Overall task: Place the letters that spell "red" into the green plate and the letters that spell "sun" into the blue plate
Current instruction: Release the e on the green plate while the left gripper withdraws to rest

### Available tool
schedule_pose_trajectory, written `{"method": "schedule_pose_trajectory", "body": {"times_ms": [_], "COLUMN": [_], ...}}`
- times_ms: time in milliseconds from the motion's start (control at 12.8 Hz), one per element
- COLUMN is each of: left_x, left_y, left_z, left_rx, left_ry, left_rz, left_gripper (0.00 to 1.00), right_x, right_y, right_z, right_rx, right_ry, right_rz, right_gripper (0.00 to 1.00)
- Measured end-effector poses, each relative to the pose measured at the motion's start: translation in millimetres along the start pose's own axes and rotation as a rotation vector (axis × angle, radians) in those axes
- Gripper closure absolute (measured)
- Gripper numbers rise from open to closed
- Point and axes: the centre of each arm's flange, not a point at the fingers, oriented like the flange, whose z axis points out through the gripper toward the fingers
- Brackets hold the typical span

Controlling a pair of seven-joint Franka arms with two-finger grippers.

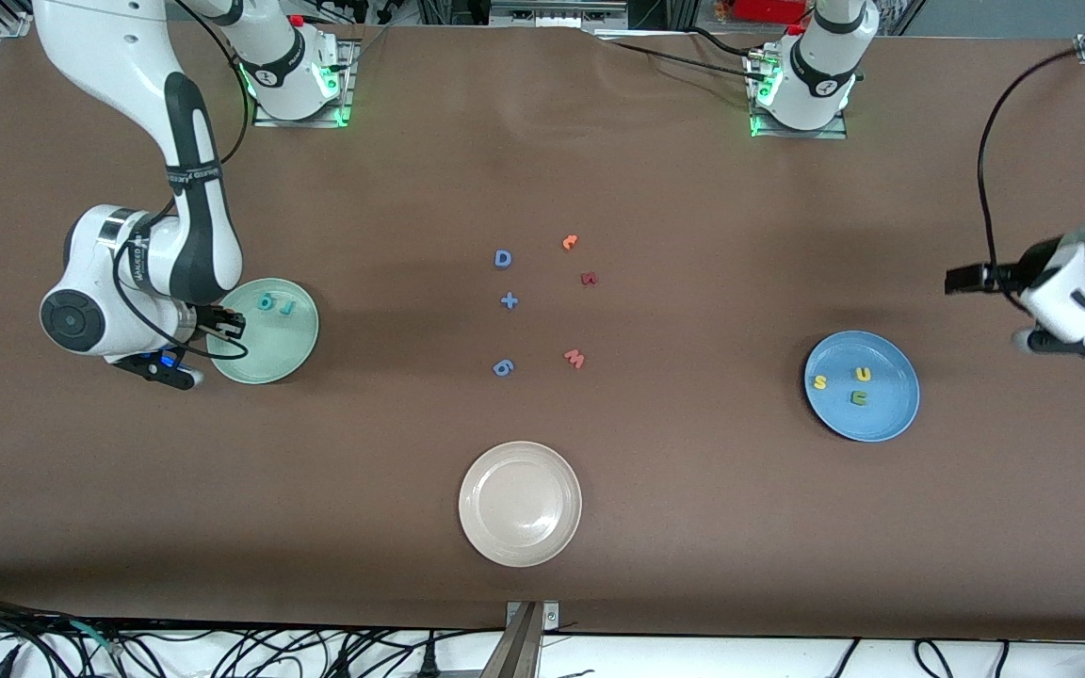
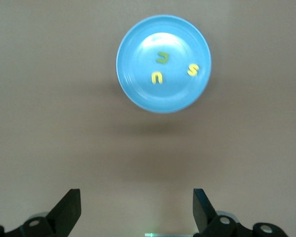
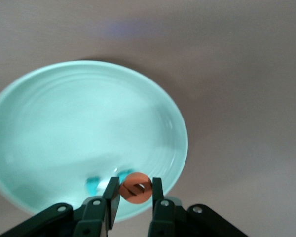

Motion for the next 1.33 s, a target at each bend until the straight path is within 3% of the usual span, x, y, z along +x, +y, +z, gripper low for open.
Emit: {"method": "schedule_pose_trajectory", "body": {"times_ms": [234, 390, 703, 781, 859, 1328], "left_x": [-50.8, -67.6, -71.2, -69.3, -67.7, -64.1], "left_y": [7.9, 8.1, 15.9, 20.6, 23.8, 32.9], "left_z": [-43.4, -71.8, -91.2, -90.4, -89.9, -93.5], "left_rx": [0.002, -0.016, -0.022, -0.020, -0.018, -0.021], "left_ry": [0.019, 0.074, 0.114, 0.114, 0.116, 0.148], "left_rz": [0.005, 0.005, 0.019, 0.027, 0.033, 0.049], "left_gripper": [0.00, 0.00, 0.00, 0.00, 0.00, 0.00], "right_x": [-9.9, -11.3, -8.6, -6.2, -3.6, -4.7], "right_y": [13.3, 10.8, 7.0, 4.0, 2.0, 25.5], "right_z": [40.9, 42.2, 30.4, 16.6, -4.7, -196.0], "right_rx": [0.014, 0.014, 0.027, 0.041, 0.058, 0.140], "right_ry": [0.019, 0.022, 0.042, 0.053, 0.058, 0.063], "right_rz": [-0.006, -0.010, -0.016, -0.021, -0.026, -0.042], "right_gripper": [0.69, 0.65, 0.22, 0.08, 0.01, 0.00]}}
